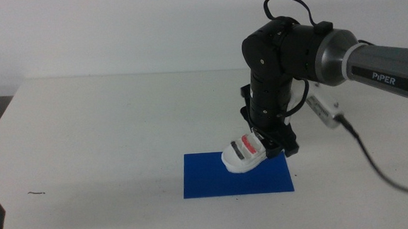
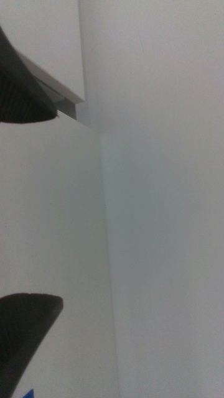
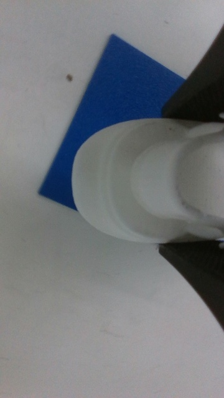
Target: Use one arm to grab the shoe from the table and place it on the mat.
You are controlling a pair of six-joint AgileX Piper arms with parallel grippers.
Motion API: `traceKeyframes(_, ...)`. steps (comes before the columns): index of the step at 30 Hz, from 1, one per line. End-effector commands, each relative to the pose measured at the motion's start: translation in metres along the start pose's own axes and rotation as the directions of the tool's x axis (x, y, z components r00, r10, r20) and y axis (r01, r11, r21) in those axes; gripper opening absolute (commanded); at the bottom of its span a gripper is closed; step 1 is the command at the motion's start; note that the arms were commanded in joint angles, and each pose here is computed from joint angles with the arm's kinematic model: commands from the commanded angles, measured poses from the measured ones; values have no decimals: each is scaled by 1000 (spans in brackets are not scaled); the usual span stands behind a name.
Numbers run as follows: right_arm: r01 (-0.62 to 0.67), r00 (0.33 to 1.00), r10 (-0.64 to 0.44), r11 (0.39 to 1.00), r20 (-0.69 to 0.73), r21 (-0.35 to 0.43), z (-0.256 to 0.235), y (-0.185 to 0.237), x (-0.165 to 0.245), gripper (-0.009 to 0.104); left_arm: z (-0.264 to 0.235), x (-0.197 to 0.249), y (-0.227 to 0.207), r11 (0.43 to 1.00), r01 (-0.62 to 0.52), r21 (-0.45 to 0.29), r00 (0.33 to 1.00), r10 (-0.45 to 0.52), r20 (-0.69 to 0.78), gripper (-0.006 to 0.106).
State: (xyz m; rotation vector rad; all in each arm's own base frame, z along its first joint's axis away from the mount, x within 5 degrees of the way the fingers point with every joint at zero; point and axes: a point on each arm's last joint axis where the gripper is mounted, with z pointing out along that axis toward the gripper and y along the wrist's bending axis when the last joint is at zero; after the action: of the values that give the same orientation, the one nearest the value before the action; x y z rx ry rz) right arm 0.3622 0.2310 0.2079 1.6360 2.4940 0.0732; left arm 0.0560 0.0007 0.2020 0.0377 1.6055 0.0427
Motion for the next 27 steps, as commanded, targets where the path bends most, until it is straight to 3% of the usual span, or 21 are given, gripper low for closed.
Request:
traceKeyframes(1, -173, 985, 174, 985, 20, -11, -4, 1, -5, -2, 0, -1, 0, 1000, 5, 2, 1000, -5, 7, 94)
traceKeyframes(4, -341, 940, 341, 940, 3, 5, -1, 1, -3, -2, 0, -1, 0, 1000, 5, 2, 1000, -5, 7, 94)
traceKeyframes(9, -390, 912, 398, 916, -96, 94, 8, 0, 7, -2, 0, -1, 0, 1000, 5, 2, 1000, -5, 7, 94)
traceKeyframes(14, -401, 903, 415, 907, -113, 128, 20, 1, 11, -2, 0, -1, 0, 1000, 5, 2, 1000, -5, 7, 94)
traceKeyframes(27, -413, 895, 424, 905, -141, 101, 33, 7, 13, -2, 0, -1, 0, 1000, 5, 2, 1000, -5, 7, 94)
